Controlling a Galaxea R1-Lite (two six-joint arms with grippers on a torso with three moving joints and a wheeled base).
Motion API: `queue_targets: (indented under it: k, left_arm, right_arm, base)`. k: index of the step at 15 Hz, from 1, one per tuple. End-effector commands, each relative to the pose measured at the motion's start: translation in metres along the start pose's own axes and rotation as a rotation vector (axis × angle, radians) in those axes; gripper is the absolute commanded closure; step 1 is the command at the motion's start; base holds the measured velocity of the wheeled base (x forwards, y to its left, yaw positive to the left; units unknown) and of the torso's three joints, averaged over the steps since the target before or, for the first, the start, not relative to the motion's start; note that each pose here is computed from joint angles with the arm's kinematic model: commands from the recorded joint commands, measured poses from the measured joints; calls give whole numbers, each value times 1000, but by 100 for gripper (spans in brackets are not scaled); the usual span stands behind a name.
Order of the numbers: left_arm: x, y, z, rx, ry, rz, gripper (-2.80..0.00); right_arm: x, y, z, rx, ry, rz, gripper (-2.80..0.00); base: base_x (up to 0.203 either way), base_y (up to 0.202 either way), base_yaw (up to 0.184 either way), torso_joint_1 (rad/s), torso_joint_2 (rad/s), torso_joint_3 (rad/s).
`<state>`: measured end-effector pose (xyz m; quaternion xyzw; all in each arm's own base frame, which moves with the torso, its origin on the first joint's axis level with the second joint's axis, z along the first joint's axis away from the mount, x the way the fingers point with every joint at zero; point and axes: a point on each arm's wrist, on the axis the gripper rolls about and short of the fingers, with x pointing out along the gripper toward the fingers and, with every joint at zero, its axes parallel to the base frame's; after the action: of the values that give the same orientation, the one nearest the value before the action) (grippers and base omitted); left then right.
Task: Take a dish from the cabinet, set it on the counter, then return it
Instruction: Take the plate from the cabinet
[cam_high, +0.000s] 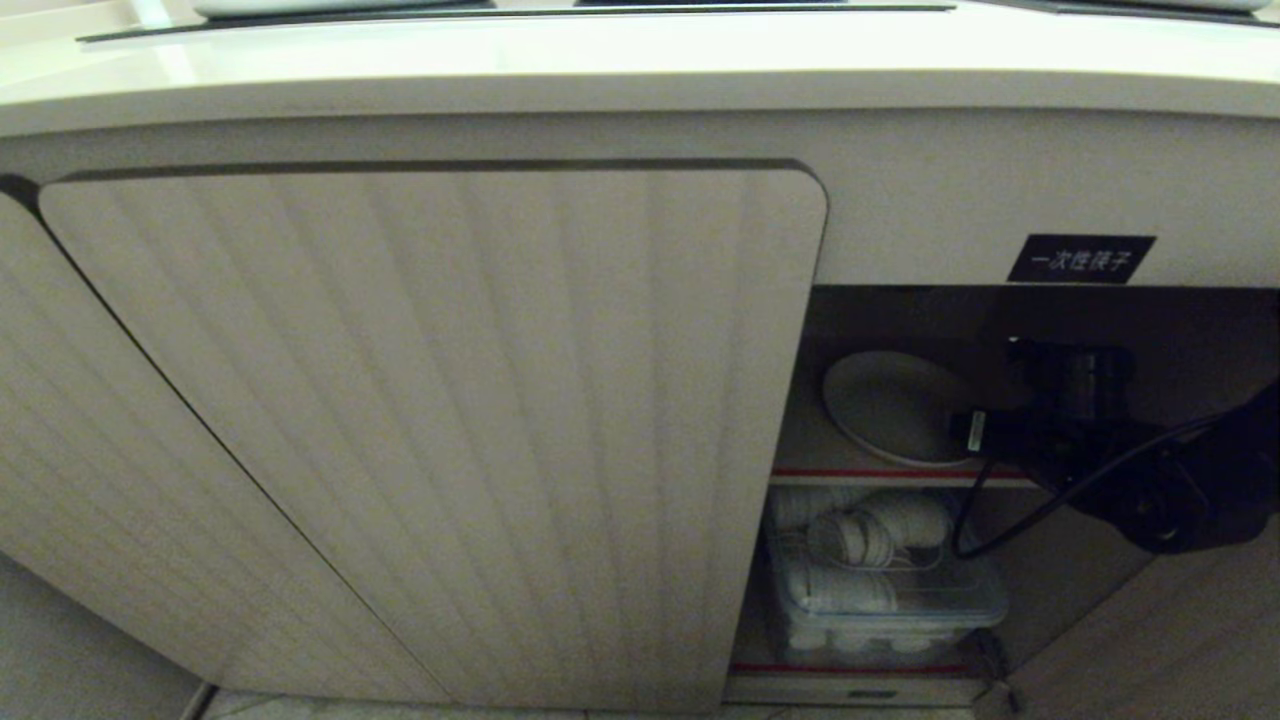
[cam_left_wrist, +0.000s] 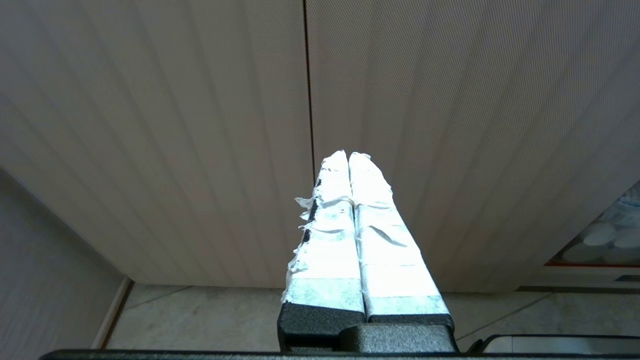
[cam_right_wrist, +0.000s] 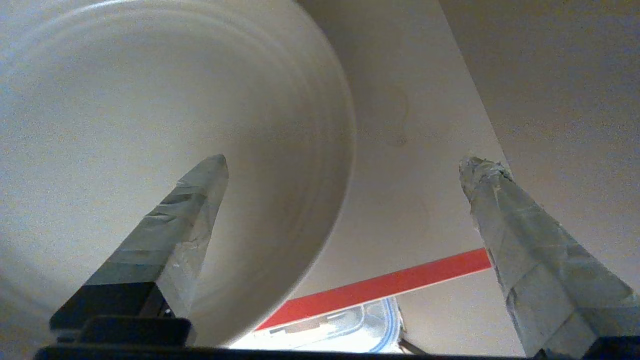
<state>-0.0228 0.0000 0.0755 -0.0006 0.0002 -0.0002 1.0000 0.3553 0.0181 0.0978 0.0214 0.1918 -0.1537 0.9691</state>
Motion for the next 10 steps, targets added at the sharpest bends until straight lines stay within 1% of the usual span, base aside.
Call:
queue_targets:
  k: [1, 6, 10]
  left_arm:
    - [0, 0, 0, 0, 0, 0, 0]
    - [0, 0, 0, 0, 0, 0, 0]
    - [0, 0, 0, 0, 0, 0, 0]
  right_arm:
    - [1, -1, 0, 3, 1, -3, -280]
    - [1, -1, 0, 21, 1, -2, -280]
    - [1, -1, 0, 21, 0, -3, -280]
  base:
    - [0, 0, 0, 0, 0, 0]
    - [0, 0, 0, 0, 0, 0]
    - [0, 0, 0, 0, 0, 0]
